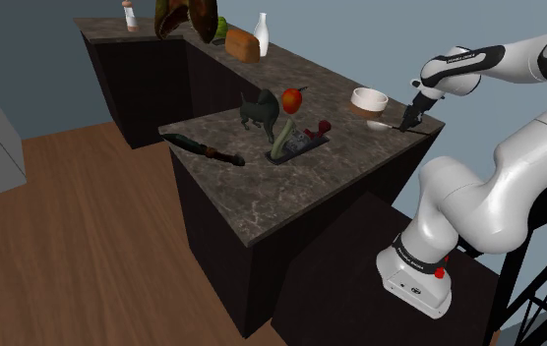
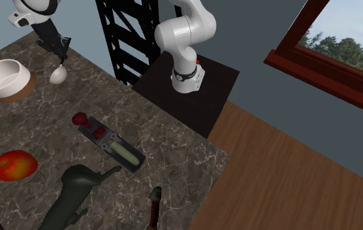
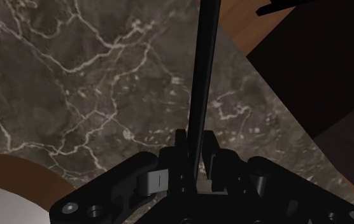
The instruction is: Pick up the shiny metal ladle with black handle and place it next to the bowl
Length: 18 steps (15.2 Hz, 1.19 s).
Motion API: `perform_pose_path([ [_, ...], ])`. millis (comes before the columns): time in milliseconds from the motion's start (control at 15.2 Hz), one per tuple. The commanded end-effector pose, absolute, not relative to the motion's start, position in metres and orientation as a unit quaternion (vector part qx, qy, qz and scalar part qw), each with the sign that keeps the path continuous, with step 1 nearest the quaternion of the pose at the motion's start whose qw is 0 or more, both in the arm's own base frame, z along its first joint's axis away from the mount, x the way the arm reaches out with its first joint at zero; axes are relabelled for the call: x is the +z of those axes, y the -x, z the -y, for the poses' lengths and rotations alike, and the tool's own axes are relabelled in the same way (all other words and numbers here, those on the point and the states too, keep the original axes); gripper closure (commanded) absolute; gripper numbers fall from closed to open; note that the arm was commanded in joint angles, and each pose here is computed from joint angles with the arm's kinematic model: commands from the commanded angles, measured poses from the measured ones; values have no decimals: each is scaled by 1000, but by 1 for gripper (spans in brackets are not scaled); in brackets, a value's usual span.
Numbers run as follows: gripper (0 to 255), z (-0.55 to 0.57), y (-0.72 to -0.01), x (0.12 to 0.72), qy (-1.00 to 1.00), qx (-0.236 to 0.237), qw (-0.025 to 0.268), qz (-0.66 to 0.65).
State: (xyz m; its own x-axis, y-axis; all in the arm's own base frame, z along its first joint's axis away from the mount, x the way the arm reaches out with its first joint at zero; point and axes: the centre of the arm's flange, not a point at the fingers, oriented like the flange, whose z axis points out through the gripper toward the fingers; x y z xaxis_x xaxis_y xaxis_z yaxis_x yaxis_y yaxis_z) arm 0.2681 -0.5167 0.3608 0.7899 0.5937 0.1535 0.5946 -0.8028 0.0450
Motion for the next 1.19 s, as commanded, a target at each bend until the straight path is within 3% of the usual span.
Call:
perform_pose_path([
  [0, 255, 517, -268, 360, 946, -80, 3, 314],
  [198, 255, 517, -268, 360, 946, -80, 3, 314],
  [264, 0, 517, -268, 360, 946, -80, 3, 314],
  [594, 0, 517, -268, 360, 946, -80, 3, 314],
  [858, 0, 520, -261, 410, 946, -80, 3, 314],
  [1122, 0, 520, -261, 410, 946, -80, 3, 314],
])
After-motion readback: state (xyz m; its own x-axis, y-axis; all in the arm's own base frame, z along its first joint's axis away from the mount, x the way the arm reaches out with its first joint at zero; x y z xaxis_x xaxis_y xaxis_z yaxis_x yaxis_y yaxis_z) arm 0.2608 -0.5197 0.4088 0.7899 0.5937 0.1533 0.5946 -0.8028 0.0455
